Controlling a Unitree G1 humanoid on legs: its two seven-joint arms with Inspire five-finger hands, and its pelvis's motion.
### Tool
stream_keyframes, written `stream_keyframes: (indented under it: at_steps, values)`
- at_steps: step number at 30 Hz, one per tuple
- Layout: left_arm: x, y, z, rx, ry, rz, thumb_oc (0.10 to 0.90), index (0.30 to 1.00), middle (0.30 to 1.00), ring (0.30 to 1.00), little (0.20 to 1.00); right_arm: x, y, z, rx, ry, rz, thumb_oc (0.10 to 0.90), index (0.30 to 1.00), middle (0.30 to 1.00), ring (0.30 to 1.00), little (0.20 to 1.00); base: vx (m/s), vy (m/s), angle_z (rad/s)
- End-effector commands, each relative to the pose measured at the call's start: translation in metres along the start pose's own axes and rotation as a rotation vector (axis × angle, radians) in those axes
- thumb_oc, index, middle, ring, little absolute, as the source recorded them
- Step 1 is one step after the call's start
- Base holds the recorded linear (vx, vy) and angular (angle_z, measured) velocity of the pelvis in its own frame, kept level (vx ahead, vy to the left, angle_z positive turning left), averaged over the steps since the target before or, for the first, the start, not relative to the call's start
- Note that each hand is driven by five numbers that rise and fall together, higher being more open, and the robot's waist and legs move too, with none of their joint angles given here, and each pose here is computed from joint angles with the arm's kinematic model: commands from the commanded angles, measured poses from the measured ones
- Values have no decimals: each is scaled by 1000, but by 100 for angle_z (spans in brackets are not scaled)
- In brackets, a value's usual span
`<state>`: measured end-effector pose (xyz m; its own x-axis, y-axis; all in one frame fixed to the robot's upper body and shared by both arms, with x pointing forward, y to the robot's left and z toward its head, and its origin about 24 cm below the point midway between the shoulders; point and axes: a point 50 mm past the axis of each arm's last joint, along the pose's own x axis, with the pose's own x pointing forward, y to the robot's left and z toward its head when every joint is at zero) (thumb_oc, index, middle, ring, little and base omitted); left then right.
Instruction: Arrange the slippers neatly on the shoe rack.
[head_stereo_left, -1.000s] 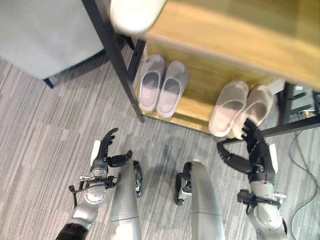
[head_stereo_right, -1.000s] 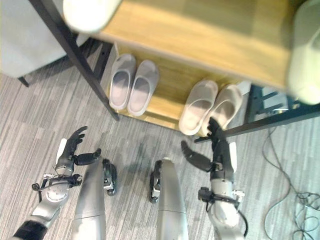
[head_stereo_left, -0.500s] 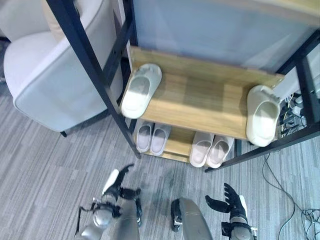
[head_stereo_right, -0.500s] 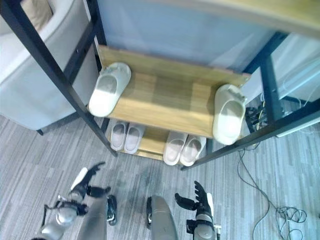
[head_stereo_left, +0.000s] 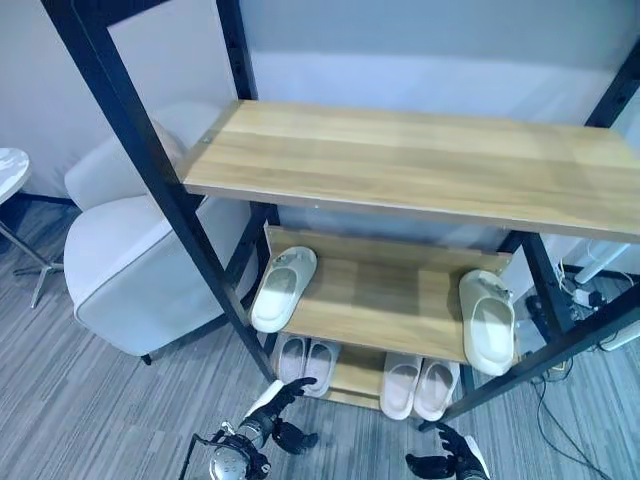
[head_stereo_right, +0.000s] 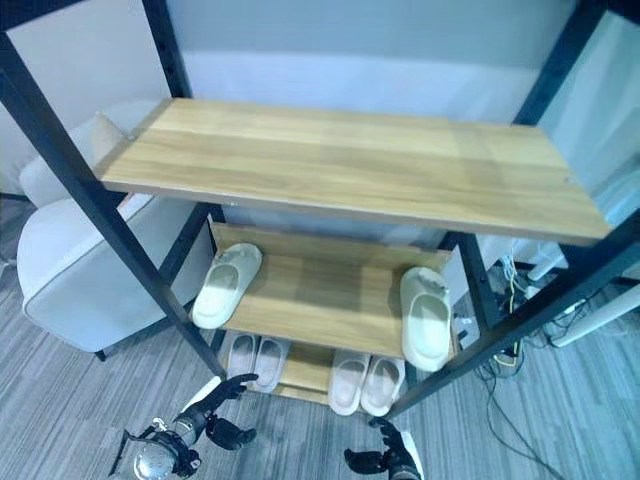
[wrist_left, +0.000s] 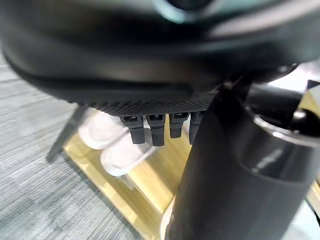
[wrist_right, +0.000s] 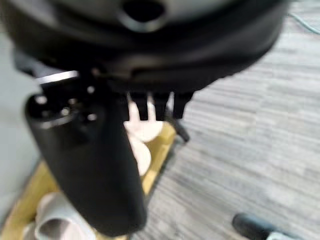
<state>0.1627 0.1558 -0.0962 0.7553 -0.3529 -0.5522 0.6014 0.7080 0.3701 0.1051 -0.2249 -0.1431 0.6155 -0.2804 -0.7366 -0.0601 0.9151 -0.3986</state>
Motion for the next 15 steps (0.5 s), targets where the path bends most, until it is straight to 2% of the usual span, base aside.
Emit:
stream_keyframes:
  at_steps: [1,3,4,6,7,8,9,15]
  values:
    - [7,15,18,51,-103,42,800,900,900,900,900,6,-15,16,-34,-78,-24,800,900,900,900,900,-96,-77,-2]
    - [7,14,8,16,-47,79,800,900,900,900,900,7,-14,18,-66,-86,-6,800,900,900,900,900,-123,-34,-20]
    - [5,2,-17,-61,88,111,800,900,900,900,900,8,-13,15,-101,-69,14,800,900,900,900,900,-124,8,-26]
    - [3,-2,-26,-91,143,122,800,900,900,900,900,8,-12,13,-108,-58,22,800,900,900,900,900,-32,43,-8]
    - [-3,-11,-46,-130,255,122,800,900,900,900,900,7,-9,5,-111,-20,36,800,900,900,900,900,23,43,5]
    - [-3,-11,-46,-131,254,123,800,900,900,900,900,7,-9,6,-111,-20,35,800,900,900,900,900,32,94,4]
    - [-6,-14,-58,-151,336,137,800,900,900,900,900,7,-5,2,-123,1,53,800,900,900,900,900,10,53,14]
    - [-13,-16,-74,-109,446,127,800,900,900,900,900,5,6,-6,-186,44,117,800,900,900,900,900,-18,87,-1]
